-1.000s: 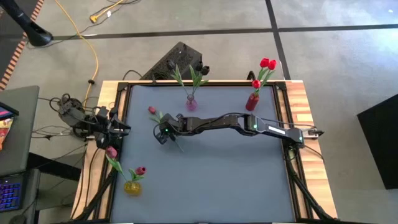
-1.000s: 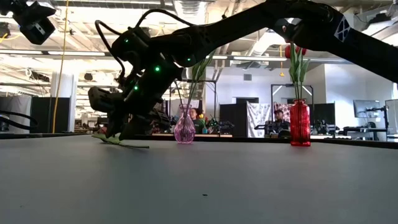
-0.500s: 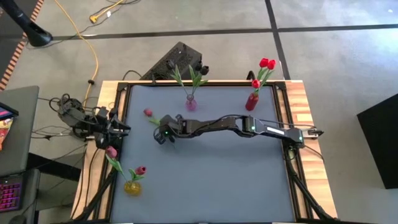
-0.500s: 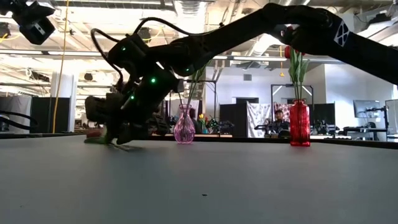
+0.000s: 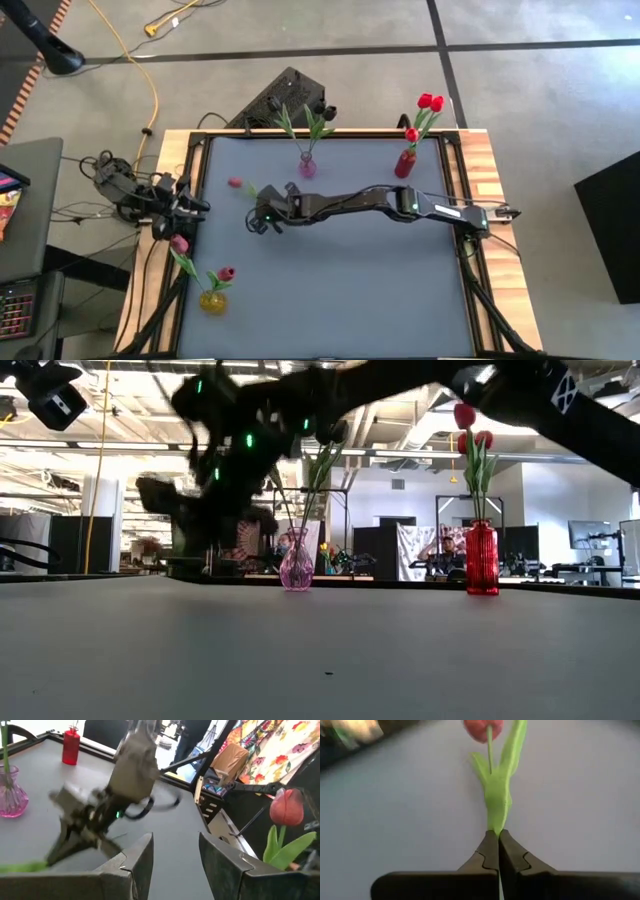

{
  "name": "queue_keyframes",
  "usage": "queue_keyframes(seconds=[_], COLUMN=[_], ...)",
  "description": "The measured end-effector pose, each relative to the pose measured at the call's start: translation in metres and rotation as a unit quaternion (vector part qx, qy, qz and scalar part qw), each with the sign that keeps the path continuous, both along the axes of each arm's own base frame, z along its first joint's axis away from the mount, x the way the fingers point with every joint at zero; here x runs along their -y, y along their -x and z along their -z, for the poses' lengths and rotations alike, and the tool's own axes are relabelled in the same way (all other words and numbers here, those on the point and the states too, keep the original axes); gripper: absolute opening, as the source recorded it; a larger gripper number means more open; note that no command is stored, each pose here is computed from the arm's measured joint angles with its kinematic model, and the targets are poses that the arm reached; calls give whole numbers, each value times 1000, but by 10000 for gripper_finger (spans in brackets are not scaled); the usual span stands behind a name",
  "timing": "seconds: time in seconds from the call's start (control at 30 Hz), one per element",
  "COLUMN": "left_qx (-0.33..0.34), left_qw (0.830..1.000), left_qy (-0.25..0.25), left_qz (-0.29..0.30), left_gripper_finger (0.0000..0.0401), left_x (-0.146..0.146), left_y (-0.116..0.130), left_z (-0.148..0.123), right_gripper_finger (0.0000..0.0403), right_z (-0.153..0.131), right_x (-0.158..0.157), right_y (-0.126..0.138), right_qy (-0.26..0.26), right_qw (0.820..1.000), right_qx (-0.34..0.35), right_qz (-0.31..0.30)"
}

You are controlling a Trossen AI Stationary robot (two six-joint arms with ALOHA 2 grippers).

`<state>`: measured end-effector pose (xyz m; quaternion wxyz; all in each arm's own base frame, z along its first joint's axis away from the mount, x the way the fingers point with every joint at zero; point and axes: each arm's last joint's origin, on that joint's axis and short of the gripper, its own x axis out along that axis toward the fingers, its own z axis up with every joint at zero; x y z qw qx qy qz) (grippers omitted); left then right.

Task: Sort flowers into vase by color
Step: Put the dark red flower into the yellow vase

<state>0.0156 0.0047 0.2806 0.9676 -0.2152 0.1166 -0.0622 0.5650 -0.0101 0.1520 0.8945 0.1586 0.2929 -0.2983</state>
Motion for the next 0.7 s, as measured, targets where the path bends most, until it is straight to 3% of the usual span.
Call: queue_keyframes(seconds=[0.13, 0.43, 0.7], left_qx=[-2, -4, 1], left_qw=[1000, 1000, 1000], left_qy=[0, -1, -17], left_qz=[4, 2, -16], left_gripper_finger=[146, 146, 146], left_x=[0, 0, -1], left_y=[0, 0, 0], left_z=[0, 1, 1], right_gripper_finger=[18, 18, 18], right_z=[-31, -62, -64], right_x=[-1, -6, -5], right_y=[8, 24, 27], right_qy=[53, 121, 150], right_qw=[998, 988, 981], right_qx=[-2, -22, -32], right_qz=[25, 98, 122])
